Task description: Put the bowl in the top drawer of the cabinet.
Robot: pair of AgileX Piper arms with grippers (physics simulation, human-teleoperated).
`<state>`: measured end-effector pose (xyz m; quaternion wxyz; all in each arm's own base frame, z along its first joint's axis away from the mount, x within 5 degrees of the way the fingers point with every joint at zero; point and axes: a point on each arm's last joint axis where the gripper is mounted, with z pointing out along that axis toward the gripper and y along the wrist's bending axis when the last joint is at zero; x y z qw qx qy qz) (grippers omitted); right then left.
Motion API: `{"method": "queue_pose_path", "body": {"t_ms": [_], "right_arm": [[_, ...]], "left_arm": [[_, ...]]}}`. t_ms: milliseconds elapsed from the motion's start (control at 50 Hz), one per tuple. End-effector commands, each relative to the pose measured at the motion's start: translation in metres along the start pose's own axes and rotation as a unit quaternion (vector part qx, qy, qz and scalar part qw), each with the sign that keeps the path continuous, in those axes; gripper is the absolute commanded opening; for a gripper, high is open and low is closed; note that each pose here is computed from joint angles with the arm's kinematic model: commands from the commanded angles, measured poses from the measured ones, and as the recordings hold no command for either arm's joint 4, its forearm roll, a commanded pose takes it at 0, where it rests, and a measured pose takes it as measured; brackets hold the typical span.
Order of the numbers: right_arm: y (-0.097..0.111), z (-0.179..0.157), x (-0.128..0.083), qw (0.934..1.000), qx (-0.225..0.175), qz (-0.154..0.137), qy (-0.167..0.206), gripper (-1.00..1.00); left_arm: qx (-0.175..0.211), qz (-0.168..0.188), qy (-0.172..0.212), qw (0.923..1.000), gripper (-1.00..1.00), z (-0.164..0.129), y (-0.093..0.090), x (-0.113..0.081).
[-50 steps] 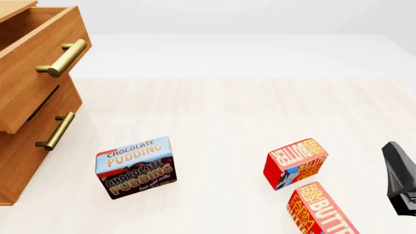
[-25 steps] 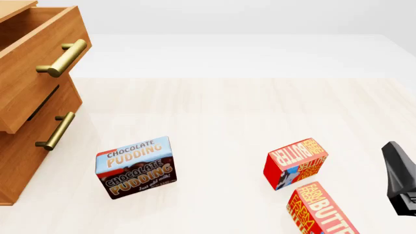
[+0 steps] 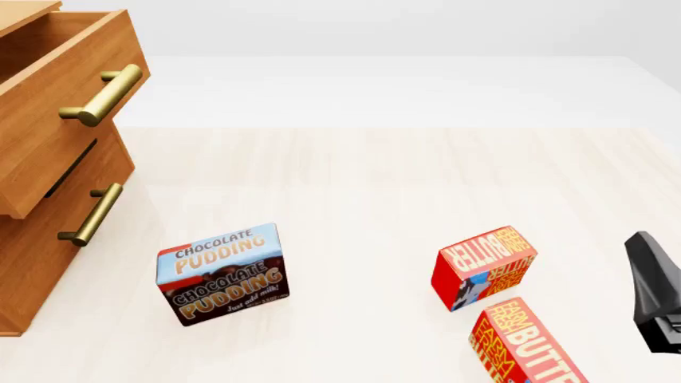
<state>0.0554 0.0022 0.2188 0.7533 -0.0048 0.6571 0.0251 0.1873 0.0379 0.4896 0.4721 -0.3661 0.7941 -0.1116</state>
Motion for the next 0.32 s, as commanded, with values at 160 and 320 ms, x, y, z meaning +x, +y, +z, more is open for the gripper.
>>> {"method": "queue_pose_path", "body": {"t_ms": [160,320], "right_arm": [[0.0,0.0,0.0,1.0,-0.001,0.0,-0.001,1.0],[0.0,0.0,0.0,1.0,0.0,0.001,-0.001,1.0]], "left_arm": [[0.044,0.018,0.045,0.9978,1.0,0.002,-0.004,0.038],[0.066,0.023,0.063,0.9955,1.0,0.001,-0.004,0.056]]}}
